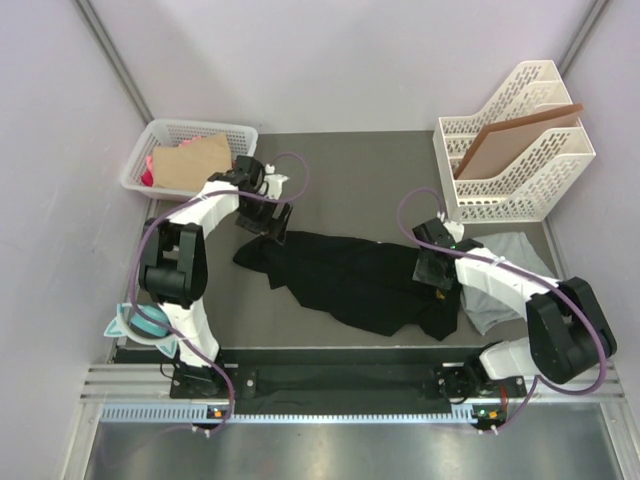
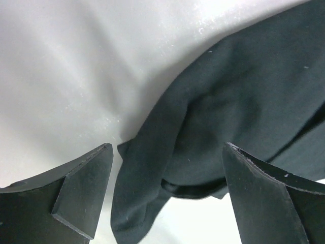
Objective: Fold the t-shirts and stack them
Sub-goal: Flatten out the tshirt
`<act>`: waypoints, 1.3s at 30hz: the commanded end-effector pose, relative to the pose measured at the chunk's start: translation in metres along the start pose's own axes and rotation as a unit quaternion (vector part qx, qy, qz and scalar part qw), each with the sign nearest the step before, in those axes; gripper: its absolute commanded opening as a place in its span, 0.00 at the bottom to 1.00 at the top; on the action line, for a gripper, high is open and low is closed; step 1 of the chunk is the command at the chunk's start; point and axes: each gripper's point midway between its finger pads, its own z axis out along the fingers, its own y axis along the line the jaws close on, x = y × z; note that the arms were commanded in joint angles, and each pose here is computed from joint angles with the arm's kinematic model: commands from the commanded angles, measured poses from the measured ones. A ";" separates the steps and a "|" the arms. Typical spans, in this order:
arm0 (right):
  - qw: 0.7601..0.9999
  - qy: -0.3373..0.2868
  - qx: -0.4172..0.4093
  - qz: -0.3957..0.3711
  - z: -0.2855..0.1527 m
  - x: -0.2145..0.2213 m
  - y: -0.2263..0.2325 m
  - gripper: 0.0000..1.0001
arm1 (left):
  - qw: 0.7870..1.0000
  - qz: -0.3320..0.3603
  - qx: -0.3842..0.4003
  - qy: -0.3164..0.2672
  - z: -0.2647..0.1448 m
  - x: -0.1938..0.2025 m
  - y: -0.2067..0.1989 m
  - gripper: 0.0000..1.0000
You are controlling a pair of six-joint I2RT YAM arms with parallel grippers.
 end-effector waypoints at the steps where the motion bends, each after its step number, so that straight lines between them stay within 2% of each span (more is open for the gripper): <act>1: 1.000 -0.015 -0.023 0.013 0.005 -0.015 0.013 0.37 | 1.000 0.009 -0.012 0.005 0.013 0.003 0.010 0.92; 6: 0.999 -0.019 -0.025 0.014 0.007 -0.019 0.015 0.30 | 1.000 0.015 -0.021 0.017 0.013 0.016 0.015 0.87; 8: 0.999 -0.017 -0.025 0.011 0.009 -0.019 0.016 0.27 | 0.999 0.020 -0.024 0.015 0.007 0.017 0.016 0.78; 11: 1.000 -0.015 -0.022 0.014 0.012 -0.019 0.015 0.19 | 0.999 0.019 -0.030 0.010 -0.007 0.021 0.022 0.70; 14: 1.000 -0.015 -0.022 0.012 0.014 -0.020 0.015 0.09 | 0.999 0.020 -0.034 0.000 -0.030 0.021 0.025 0.68; 16: 1.000 -0.017 -0.023 0.012 0.013 -0.022 0.016 0.07 | 0.999 0.031 -0.041 -0.013 -0.049 0.019 0.025 0.68; 22: 0.999 -0.029 -0.027 0.012 0.006 -0.030 0.015 0.06 | 0.997 0.046 -0.047 -0.037 -0.081 0.024 0.018 0.71; 36: 0.999 -0.044 -0.026 0.019 -0.007 -0.040 0.005 0.06 | 1.000 0.012 -0.017 0.021 -0.039 0.070 0.015 0.69; 39: 0.999 -0.044 -0.025 0.019 -0.007 -0.041 0.004 0.04 | 1.000 0.008 -0.014 0.020 -0.034 0.069 0.017 0.62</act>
